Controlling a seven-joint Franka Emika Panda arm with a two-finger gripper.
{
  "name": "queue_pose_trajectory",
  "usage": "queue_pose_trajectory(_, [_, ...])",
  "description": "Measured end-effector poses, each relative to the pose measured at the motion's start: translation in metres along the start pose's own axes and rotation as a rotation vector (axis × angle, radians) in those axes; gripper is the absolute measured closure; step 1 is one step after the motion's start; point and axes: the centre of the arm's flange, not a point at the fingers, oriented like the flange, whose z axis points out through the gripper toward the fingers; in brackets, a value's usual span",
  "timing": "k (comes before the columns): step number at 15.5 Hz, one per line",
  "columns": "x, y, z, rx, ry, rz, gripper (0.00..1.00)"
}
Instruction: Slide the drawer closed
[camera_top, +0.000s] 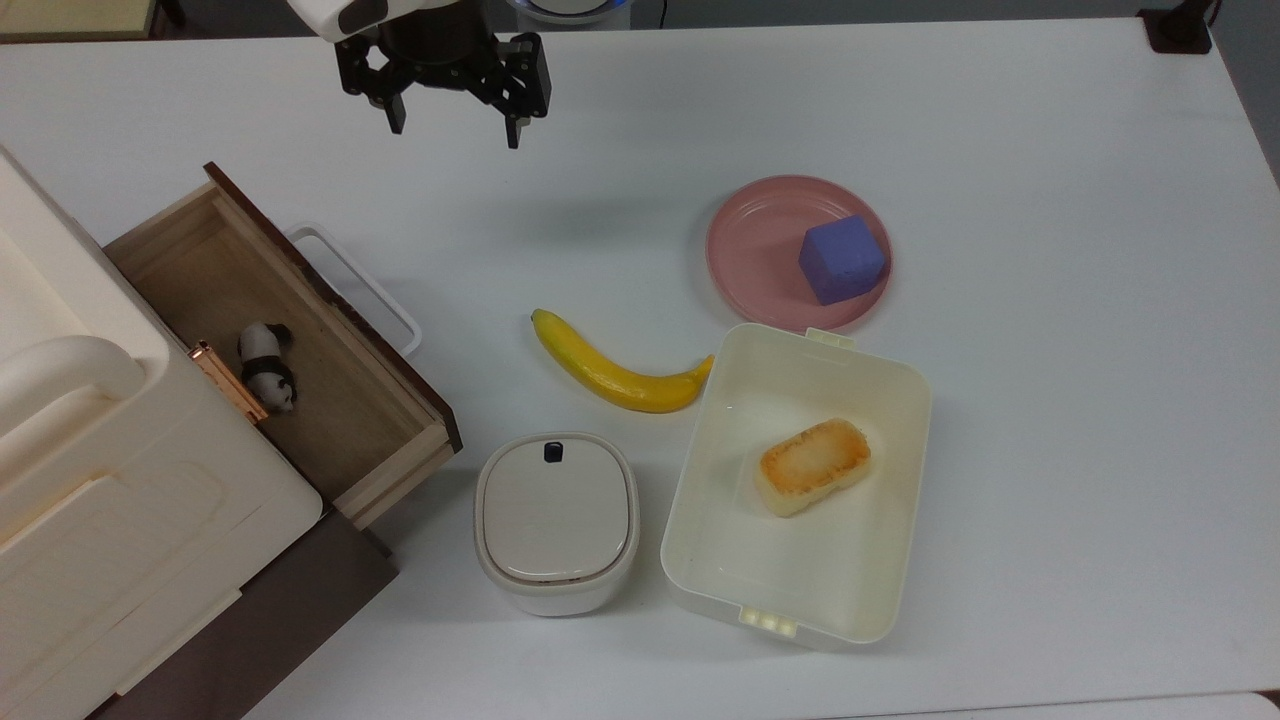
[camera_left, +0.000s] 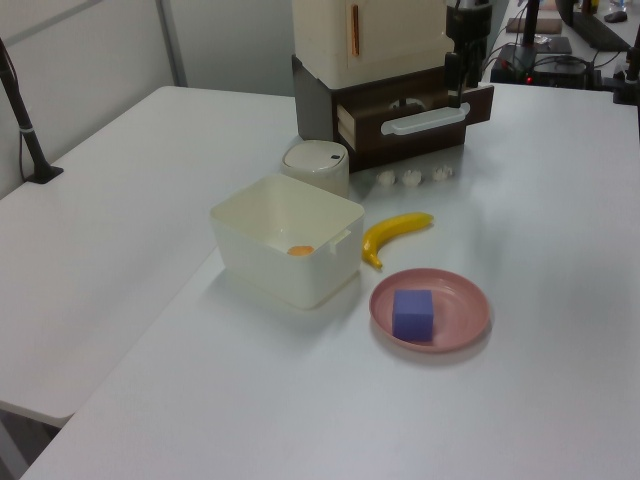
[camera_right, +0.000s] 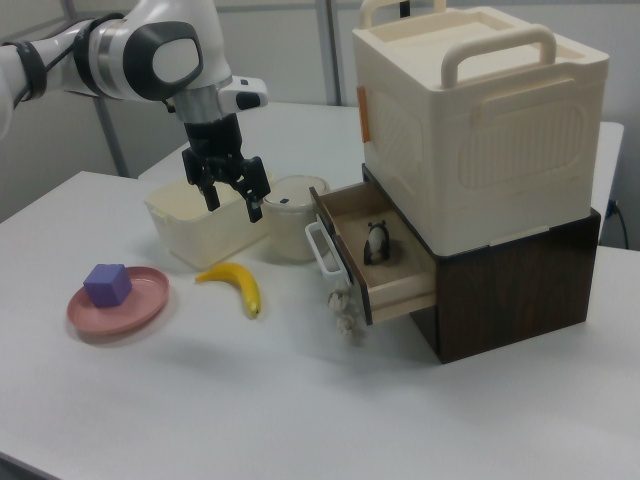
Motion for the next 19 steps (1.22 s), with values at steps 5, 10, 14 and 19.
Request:
queue_pose_trajectory(5, [0.0013,-0.0012,0.0013,0.0,-0.003,-0.002,0.0])
queue_pose_trajectory(10, [0.0014,0.0006,0.0012,0.0,-0.002,0.001,0.0])
queue_pose_trajectory(14, [0.0013,0.0008,0.0013,0.0,-0.004,0.002,0.04])
queue_pose_trajectory(19, [0.0013,-0.0024,0.0025,0.039,-0.01,0.084,0.53])
